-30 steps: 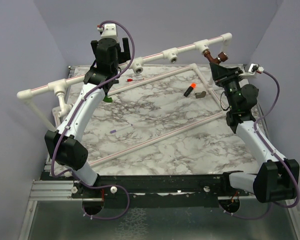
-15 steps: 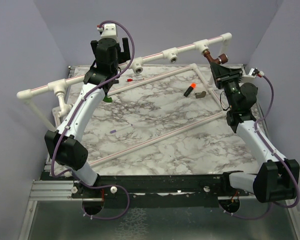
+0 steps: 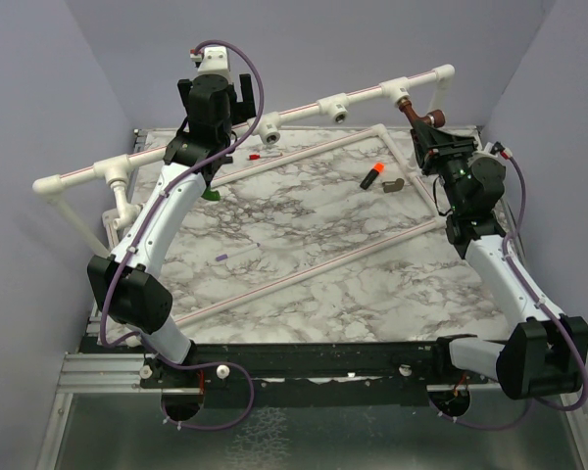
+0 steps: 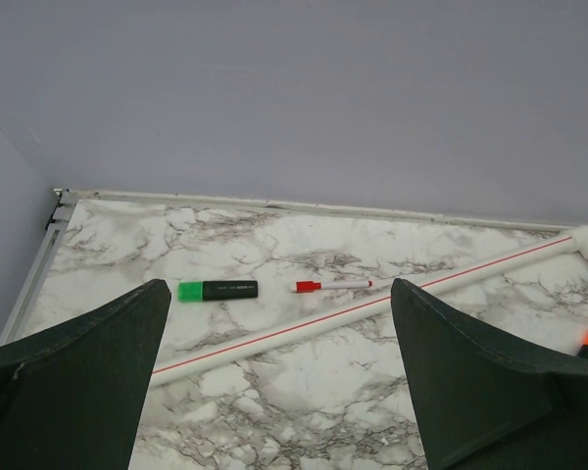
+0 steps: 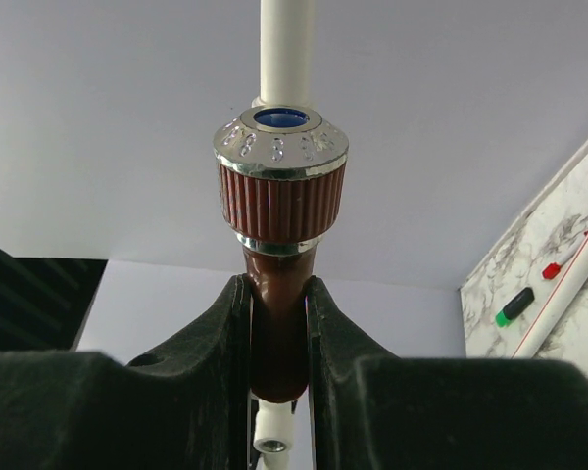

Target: Install the water faucets

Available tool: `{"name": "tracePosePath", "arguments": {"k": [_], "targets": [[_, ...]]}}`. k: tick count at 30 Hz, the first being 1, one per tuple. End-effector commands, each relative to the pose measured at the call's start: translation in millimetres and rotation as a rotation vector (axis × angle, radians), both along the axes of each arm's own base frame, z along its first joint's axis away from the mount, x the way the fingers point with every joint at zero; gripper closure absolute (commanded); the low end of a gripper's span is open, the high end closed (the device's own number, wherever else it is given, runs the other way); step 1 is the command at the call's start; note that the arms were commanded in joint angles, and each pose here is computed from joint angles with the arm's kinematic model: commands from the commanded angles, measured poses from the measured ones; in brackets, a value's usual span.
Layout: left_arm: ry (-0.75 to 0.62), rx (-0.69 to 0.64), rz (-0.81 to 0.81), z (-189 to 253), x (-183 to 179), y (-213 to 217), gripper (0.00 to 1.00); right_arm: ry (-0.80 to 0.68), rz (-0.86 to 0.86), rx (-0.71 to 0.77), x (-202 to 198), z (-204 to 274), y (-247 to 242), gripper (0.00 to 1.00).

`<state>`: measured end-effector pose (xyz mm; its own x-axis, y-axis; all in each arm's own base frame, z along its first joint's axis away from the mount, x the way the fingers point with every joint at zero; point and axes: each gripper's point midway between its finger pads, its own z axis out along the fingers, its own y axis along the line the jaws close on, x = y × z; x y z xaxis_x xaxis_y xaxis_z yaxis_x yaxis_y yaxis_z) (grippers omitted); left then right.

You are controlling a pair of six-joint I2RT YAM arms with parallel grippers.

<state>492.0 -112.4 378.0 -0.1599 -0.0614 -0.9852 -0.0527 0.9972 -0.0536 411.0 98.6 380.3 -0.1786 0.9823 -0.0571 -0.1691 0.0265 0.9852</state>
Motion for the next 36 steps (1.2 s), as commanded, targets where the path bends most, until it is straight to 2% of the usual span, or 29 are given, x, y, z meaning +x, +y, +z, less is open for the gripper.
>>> {"name": "tracePosePath", "arguments": {"k": [1,26,28,34,36], "targets": [[0.102,0.043,-0.029,-25.6,-11.2,-2.3,0.05,-0.067,0.129,0.106,-18.1,35.4,19.3,0.99],[0.105,0.051,-0.027,-26.6,-11.3,-2.1,0.05,-0.083,0.106,0.028,-24.1,38.3,17.9,0.97],[0.104,0.051,-0.027,-26.1,-11.3,-2.2,0.05,-0.085,0.105,0.026,-24.6,38.8,17.7,0.93],[0.105,0.054,-0.027,-26.2,-11.4,-2.0,0.05,-0.083,0.091,0.014,-25.8,39.1,15.6,0.70],[0.105,0.054,-0.028,-26.2,-11.5,-2.6,0.05,-0.081,0.087,0.012,-26.0,39.0,15.1,0.66]]}}
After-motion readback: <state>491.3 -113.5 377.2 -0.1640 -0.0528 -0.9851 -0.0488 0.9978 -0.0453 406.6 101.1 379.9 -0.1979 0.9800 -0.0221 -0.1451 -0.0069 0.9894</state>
